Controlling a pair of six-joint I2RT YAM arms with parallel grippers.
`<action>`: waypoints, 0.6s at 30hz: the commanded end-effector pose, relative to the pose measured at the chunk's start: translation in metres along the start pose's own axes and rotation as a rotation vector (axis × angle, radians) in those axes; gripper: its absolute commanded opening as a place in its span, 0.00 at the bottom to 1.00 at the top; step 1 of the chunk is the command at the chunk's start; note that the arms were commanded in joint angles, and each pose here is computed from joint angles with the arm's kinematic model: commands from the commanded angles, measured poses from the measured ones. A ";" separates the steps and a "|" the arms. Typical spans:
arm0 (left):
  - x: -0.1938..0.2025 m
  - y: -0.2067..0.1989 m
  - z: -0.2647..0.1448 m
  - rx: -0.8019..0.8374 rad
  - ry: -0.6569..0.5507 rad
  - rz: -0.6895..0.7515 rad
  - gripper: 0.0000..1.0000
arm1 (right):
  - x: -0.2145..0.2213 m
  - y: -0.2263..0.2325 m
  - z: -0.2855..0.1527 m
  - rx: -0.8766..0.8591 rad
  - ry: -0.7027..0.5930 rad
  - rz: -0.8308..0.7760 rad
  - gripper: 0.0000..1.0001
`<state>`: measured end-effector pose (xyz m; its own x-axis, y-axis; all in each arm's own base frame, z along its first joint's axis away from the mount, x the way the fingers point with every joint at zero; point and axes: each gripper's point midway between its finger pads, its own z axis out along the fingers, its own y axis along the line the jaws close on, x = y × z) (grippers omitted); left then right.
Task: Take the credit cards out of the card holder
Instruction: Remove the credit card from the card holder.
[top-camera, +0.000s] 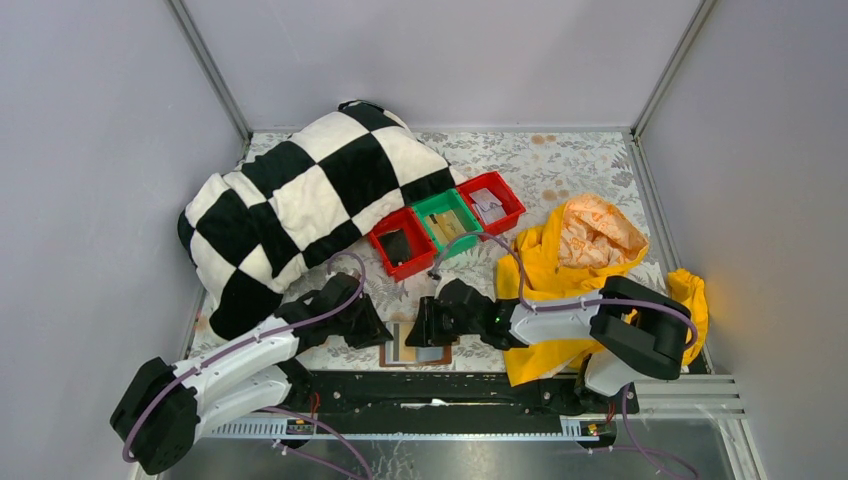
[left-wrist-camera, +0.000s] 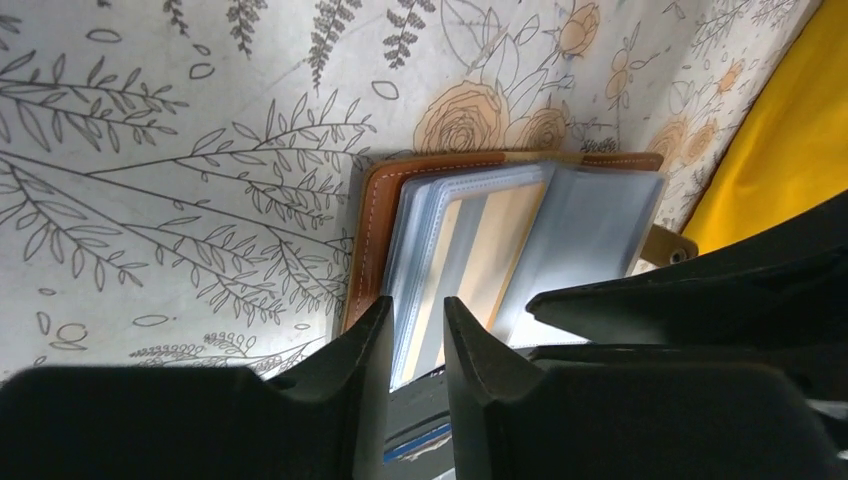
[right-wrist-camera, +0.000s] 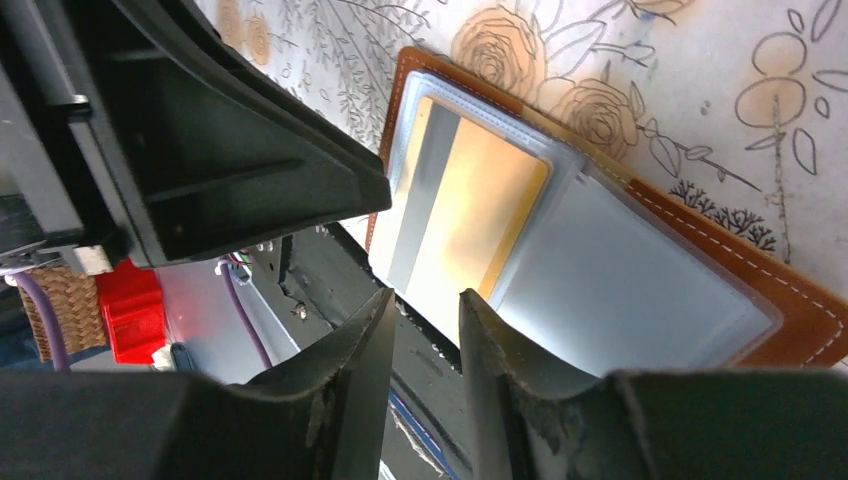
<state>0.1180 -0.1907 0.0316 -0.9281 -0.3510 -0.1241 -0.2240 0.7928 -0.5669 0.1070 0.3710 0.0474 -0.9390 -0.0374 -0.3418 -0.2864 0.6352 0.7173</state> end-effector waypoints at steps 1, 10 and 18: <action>-0.006 -0.014 0.003 0.061 -0.026 0.003 0.28 | -0.001 -0.001 0.005 -0.012 -0.015 0.036 0.36; -0.009 -0.015 0.000 0.068 -0.043 0.008 0.28 | -0.006 -0.028 -0.002 0.080 -0.042 0.054 0.34; -0.011 -0.018 -0.002 0.048 -0.044 0.047 0.30 | 0.003 -0.051 -0.015 0.106 -0.018 -0.006 0.33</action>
<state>0.1222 -0.1939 0.0339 -0.9256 -0.3501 -0.1443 -0.2048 0.7834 -0.5868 0.1155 0.3378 0.0195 -0.9492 0.0042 -0.3146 -0.2209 0.7031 0.6759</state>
